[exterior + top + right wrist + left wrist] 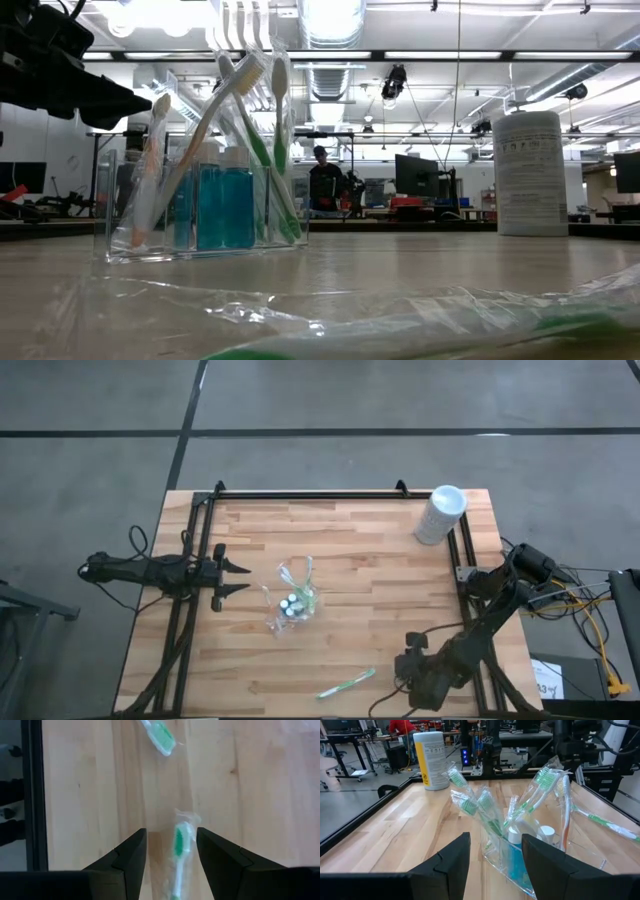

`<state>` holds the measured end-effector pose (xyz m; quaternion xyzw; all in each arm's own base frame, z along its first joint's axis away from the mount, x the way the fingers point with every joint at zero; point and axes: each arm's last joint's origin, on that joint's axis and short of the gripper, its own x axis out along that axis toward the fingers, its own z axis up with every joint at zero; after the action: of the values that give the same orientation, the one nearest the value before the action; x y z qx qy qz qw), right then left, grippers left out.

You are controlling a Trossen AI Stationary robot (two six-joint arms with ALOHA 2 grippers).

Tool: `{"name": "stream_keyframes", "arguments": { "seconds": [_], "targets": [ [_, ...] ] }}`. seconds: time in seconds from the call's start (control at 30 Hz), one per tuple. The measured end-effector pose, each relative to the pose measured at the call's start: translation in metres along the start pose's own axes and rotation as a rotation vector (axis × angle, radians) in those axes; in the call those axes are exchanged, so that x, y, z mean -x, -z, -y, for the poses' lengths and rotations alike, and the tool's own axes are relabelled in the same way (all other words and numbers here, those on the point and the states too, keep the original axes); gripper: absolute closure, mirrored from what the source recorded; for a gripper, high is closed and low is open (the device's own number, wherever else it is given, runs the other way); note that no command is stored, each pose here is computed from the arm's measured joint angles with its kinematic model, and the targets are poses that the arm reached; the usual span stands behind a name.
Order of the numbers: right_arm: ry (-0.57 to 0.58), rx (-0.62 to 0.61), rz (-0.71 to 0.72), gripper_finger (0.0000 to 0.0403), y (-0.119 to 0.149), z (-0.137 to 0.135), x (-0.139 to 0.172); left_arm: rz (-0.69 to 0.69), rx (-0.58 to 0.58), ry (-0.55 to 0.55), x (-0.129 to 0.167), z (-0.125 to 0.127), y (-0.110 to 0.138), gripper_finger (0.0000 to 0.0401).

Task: Pick & Place toothbrushing station
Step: Put the green toothbrush into the transparent organizer

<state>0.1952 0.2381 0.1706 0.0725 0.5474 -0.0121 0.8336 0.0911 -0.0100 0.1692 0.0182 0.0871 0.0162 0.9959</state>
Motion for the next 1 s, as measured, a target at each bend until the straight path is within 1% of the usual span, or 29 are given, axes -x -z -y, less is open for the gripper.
{"name": "stream_keyframes", "arguments": {
  "seconds": [0.1, 0.5, 0.83, 1.0],
  "targets": [
    [0.015, 0.000, -0.008, 0.0234, 0.000, -0.003, -0.007, 0.000, 0.000, 0.000, 0.000, 0.000, 0.000, 0.0220],
    [0.044, -0.109, -0.019, 0.0234, 0.001, 0.000, -0.015, 0.000, 0.000, -0.001, 0.000, 0.000, 0.000, 0.0220],
    [0.070, -0.125, -0.042, 0.0234, 0.000, 0.003, -0.026, 0.000, 0.000, -0.001, 0.000, 0.000, 0.000, 0.0220],
    [0.064, -0.127, -0.077, 0.0247, 0.001, 0.002, -0.031, 0.000, 0.000, 0.000, 0.000, 0.000, 0.000, 0.0220]
  ]
}}
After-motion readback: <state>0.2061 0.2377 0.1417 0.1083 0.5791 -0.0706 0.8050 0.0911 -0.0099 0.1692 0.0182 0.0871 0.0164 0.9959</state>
